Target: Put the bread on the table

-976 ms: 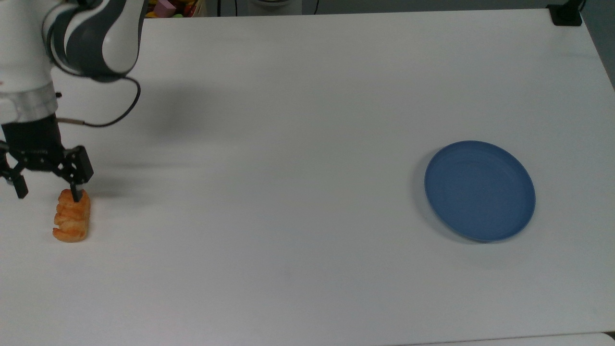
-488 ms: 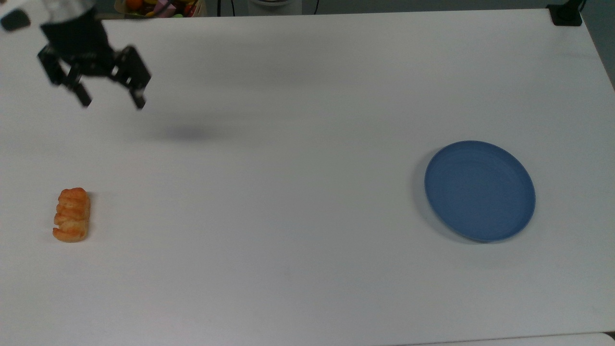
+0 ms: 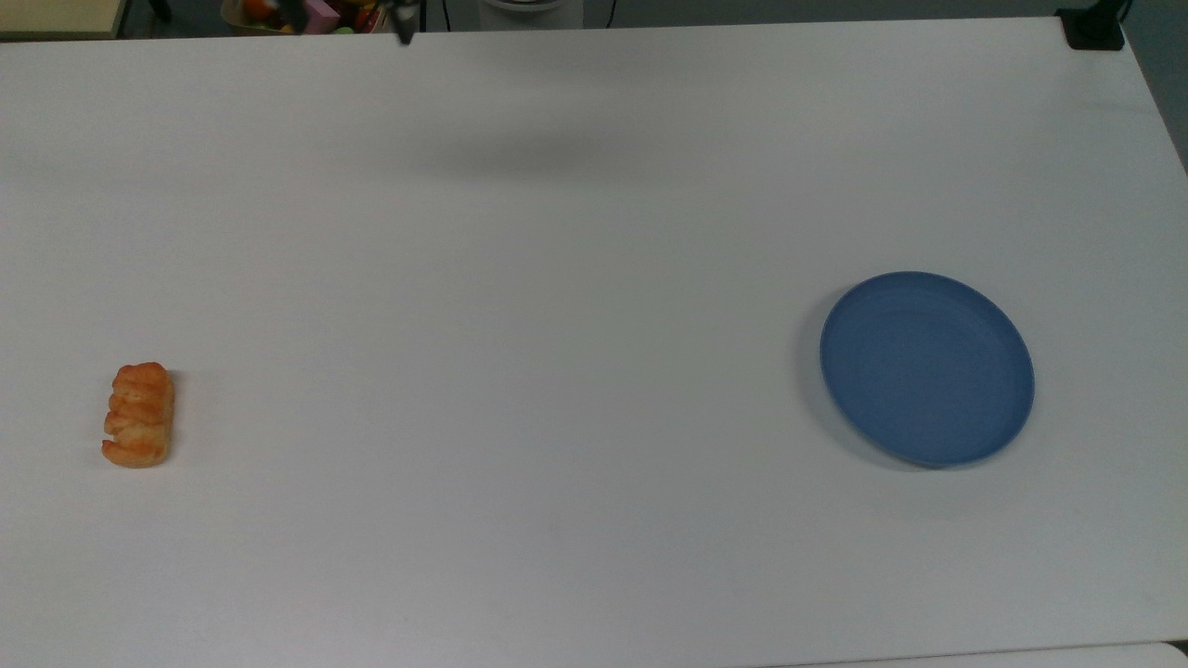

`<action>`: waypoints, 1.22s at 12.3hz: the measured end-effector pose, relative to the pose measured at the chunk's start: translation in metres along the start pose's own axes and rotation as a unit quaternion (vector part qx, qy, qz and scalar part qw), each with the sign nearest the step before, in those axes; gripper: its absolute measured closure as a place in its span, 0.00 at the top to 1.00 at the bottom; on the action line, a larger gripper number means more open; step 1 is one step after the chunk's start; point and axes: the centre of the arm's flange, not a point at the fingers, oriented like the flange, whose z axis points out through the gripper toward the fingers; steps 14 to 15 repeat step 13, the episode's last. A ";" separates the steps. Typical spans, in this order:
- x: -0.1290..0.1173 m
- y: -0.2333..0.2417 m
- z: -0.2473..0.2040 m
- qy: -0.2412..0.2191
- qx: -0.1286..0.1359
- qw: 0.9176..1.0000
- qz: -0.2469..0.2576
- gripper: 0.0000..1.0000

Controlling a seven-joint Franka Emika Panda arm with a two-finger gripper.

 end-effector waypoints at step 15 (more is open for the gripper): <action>-0.043 -0.118 0.015 0.025 -0.001 0.987 -0.156 1.00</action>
